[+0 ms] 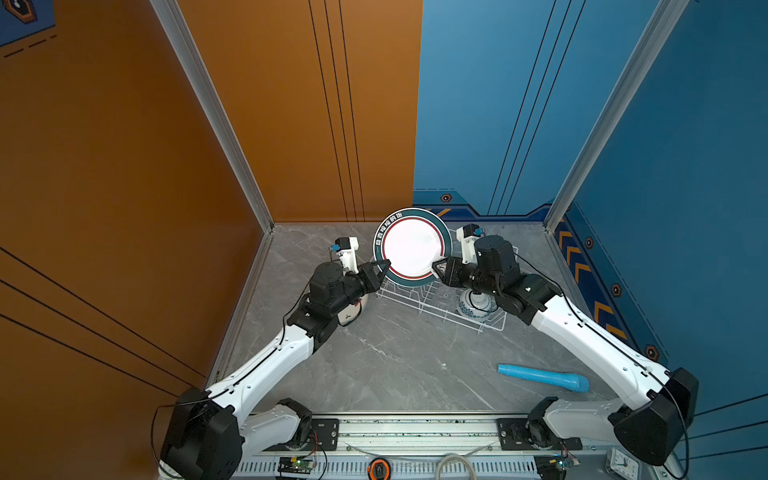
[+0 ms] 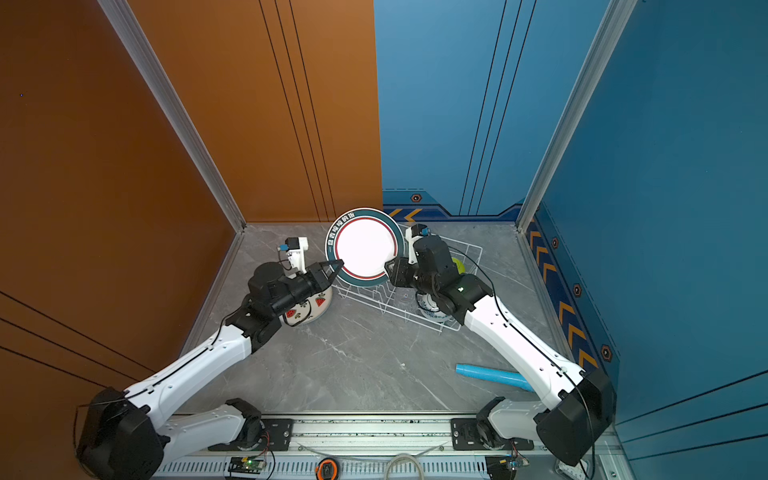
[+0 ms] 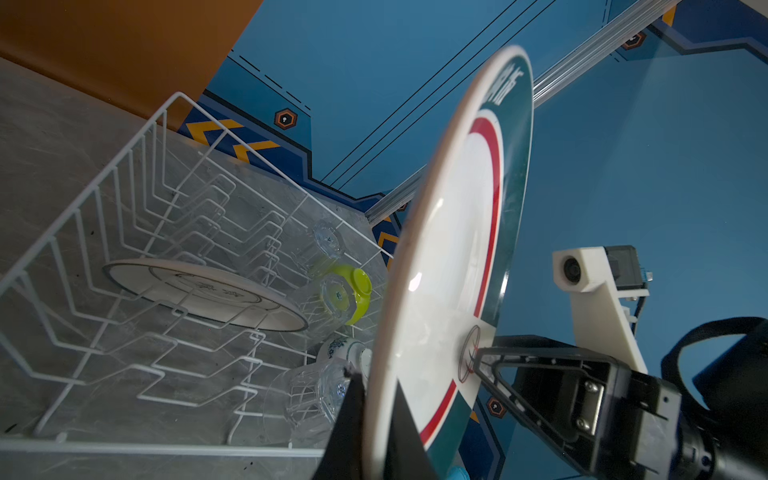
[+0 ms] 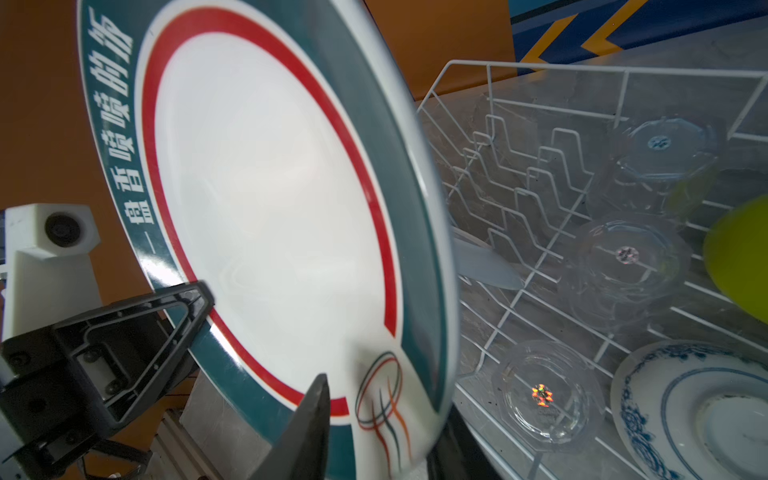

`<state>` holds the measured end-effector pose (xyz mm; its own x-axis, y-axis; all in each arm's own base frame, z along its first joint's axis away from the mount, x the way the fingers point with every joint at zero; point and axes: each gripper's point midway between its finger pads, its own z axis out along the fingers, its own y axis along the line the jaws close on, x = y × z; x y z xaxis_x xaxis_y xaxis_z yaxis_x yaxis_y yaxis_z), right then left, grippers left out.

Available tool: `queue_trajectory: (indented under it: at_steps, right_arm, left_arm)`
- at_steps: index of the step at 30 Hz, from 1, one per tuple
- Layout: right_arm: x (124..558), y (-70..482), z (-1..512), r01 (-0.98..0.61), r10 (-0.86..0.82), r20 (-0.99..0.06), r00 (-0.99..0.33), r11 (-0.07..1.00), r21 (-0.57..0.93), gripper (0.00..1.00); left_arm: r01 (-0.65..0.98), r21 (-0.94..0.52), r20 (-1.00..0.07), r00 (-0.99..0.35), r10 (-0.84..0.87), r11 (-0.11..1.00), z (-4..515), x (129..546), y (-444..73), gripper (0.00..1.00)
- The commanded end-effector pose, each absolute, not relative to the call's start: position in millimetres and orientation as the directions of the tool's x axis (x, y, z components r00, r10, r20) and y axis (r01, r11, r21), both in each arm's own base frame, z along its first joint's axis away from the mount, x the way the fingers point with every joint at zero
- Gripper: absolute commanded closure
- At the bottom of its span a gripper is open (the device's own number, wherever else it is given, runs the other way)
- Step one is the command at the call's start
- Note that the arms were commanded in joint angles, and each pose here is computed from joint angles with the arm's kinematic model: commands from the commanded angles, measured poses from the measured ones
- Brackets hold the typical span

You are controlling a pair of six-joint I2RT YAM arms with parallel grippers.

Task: Unload the mixed dishes from the dish rack
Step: 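Open the right gripper and pull the plate away with the left gripper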

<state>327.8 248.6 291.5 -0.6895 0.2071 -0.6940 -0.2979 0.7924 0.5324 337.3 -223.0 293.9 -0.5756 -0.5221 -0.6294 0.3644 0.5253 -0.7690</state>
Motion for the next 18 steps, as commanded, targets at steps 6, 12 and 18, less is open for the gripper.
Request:
queue_trajectory:
  at_steps: [6, 12, 18]
  right_arm:
    - [329.1, 262.8, 325.2, -0.395, 0.239, -0.732, -0.638, 0.714, 0.578, 0.5]
    - [329.0, 259.6, 324.1, -0.391, 0.241, -0.733, -0.636, 0.719, 0.575, 0.34]
    - [330.9, 254.5, 320.5, -0.375, 0.249, -0.733, -0.633, 0.73, 0.572, 0.27]
  left_arm:
    - [0.317, -0.723, -0.658, -0.586, -0.472, 0.614, 271.9, 342.8, -220.2, 1.0]
    - [0.296, -0.713, -0.664, -0.577, -0.476, 0.635, 269.3, 344.6, -213.1, 1.0]
    - [0.265, -0.728, -0.645, -0.578, -0.5, 0.633, 265.6, 349.3, -205.9, 1.0]
